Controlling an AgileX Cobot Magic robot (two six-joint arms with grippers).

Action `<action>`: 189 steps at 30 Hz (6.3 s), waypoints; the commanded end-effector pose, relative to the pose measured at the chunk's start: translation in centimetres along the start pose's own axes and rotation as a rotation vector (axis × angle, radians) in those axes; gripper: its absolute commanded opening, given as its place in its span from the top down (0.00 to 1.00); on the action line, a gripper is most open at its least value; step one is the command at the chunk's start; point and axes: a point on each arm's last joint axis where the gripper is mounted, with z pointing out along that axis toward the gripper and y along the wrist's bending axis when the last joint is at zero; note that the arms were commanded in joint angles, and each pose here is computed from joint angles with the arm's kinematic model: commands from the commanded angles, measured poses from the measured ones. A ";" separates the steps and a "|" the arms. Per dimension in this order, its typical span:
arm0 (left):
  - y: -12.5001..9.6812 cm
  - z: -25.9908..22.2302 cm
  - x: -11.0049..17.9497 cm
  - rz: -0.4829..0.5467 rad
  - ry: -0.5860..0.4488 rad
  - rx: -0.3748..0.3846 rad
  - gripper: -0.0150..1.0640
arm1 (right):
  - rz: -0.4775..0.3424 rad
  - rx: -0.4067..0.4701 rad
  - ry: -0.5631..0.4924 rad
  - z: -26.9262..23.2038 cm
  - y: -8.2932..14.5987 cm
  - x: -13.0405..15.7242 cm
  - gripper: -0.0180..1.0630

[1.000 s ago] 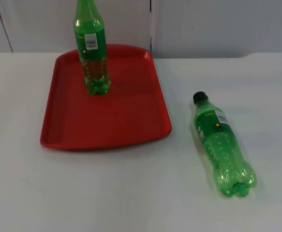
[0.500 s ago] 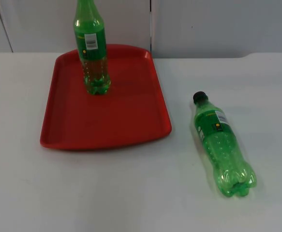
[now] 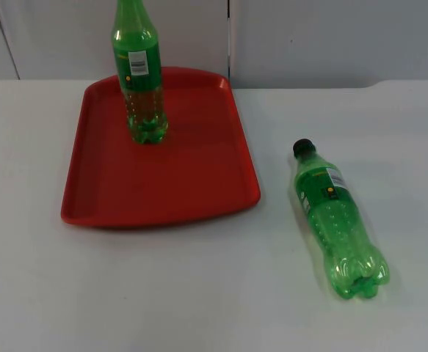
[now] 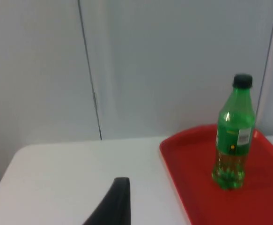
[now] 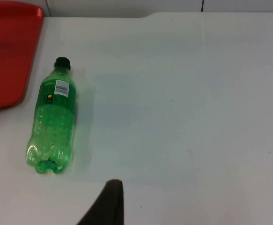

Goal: Place the bottle upright on the tray.

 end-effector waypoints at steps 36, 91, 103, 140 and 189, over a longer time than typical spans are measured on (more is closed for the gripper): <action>-1.2 -10.1 3.4 -0.013 0.237 0.150 0.01 | 0.002 0.003 -0.007 0.0 0.0 0.0 0.01; -0.6 -9.2 4.7 -0.038 0.298 0.078 0.01 | -0.001 0.009 -0.011 0.0 0.0 0.0 0.01; -0.6 -9.2 4.7 -0.038 0.298 0.078 0.01 | -0.004 0.009 -0.044 -0.4 0.0 -0.5 0.01; -0.6 -9.2 4.7 -0.038 0.298 0.078 0.01 | -0.062 -0.175 0.598 25.1 4.3 -20.4 0.01; -0.6 -9.2 4.7 -0.038 0.298 0.078 0.01 | -0.044 -0.078 0.853 44.5 18.4 -5.7 0.07</action>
